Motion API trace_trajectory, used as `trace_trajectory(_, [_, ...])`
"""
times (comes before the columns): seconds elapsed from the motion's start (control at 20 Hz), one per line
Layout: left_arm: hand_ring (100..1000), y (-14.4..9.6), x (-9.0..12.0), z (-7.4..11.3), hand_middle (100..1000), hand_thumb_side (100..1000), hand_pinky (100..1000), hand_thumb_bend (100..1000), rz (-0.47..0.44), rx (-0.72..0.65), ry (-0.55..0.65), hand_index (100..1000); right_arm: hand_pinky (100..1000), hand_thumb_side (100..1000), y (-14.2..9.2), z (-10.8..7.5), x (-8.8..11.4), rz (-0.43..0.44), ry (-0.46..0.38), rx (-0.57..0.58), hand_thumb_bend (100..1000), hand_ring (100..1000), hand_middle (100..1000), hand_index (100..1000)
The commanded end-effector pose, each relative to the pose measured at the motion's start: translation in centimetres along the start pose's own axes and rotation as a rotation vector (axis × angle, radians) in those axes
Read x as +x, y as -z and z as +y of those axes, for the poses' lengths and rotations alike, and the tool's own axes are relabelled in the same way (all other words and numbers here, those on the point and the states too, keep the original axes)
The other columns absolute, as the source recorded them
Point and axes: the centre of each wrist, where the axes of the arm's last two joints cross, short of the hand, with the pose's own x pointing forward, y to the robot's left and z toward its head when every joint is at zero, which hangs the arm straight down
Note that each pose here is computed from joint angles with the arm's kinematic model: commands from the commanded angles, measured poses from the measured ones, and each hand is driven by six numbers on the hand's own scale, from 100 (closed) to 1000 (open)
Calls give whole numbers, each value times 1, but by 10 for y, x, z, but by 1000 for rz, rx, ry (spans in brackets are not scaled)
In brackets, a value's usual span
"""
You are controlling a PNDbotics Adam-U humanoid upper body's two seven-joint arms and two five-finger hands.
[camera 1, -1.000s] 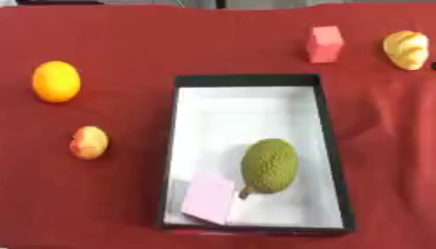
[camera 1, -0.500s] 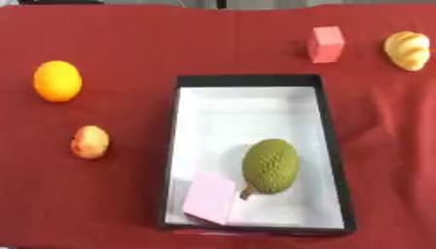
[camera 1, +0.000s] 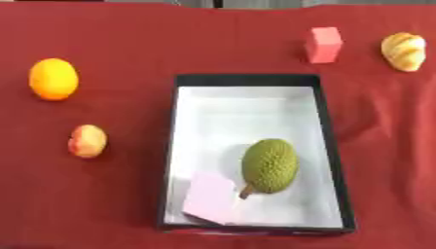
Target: Pick up objects on the table and place them in the box.
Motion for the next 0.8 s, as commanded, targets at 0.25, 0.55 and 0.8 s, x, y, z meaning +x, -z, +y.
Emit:
trace_trajectory(0.25, [793, 6, 8, 2, 679, 680, 742, 100, -26, -30, 25, 801, 957, 390, 23, -56, 11, 79, -151, 27, 100, 874, 841, 971])
trace_trajectory(0.55, [793, 7, 8, -1, 680, 681, 742, 100, -24, -46, 19, 801, 945, 284, 32, -88, 5, 96, -261, 41, 100, 878, 852, 967])
trace_trajectory(0.8, [793, 8, 8, -4, 680, 681, 742, 100, -25, -61, 14, 800, 940, 215, 44, -100, 4, 60, -366, 130, 100, 902, 881, 973])
